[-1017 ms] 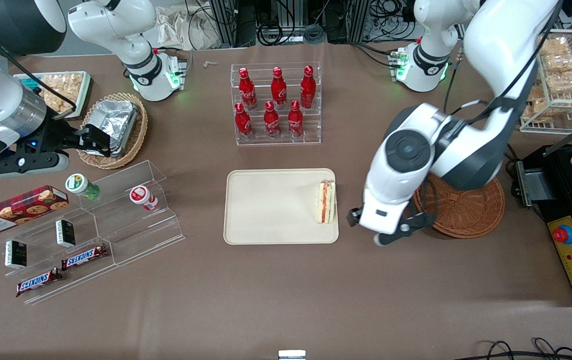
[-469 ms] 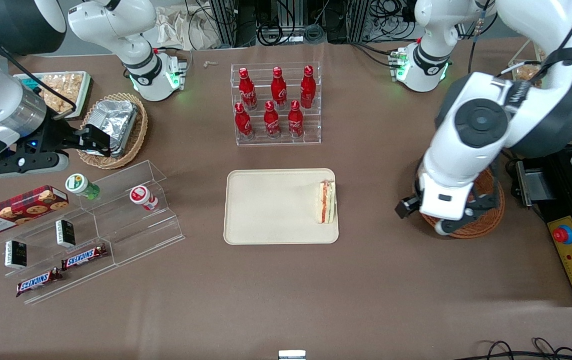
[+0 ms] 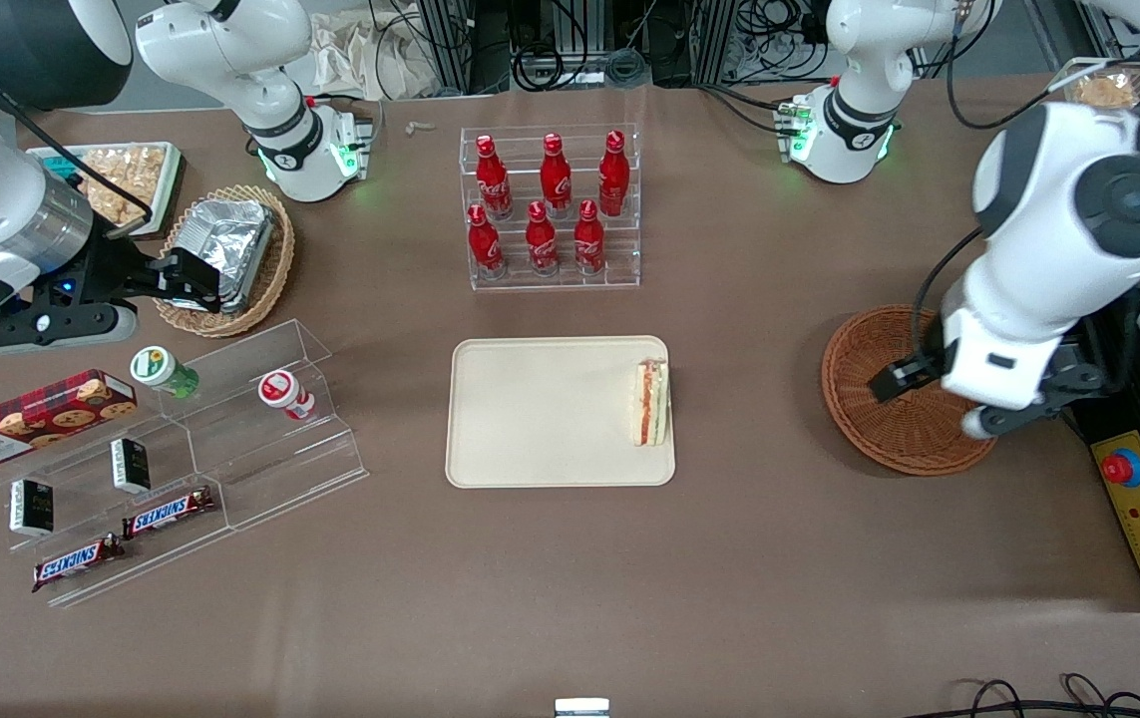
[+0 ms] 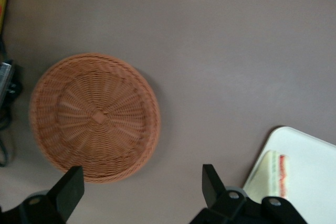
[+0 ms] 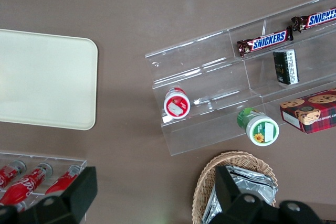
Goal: Place sandwich from basket to tray
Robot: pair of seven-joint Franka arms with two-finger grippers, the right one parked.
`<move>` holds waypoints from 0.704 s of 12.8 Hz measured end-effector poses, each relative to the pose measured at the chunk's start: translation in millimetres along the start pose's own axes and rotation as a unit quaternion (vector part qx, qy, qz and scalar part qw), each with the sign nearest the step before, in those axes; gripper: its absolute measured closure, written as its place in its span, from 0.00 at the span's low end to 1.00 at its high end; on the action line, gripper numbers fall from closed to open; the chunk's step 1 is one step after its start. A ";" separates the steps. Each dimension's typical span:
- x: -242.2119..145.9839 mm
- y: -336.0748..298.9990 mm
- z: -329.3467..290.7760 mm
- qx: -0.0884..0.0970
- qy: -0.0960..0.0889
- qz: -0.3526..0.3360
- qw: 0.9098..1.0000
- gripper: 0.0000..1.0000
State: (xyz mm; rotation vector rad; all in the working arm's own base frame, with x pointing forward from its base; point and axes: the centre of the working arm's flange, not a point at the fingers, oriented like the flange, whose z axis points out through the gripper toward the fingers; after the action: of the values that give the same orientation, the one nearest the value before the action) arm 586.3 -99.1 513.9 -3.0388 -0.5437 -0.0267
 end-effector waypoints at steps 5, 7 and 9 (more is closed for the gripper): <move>1.6 -76.8 13.1 -0.003 -0.014 0.063 0.998 0.00; 7.0 -111.1 13.4 -0.007 -0.016 0.085 0.996 0.00; 11.0 -135.2 8.9 -0.008 -0.018 0.118 0.993 0.00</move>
State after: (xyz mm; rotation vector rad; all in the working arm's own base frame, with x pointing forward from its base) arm 549.8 31.8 512.1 -3.1012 -0.1835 0.0338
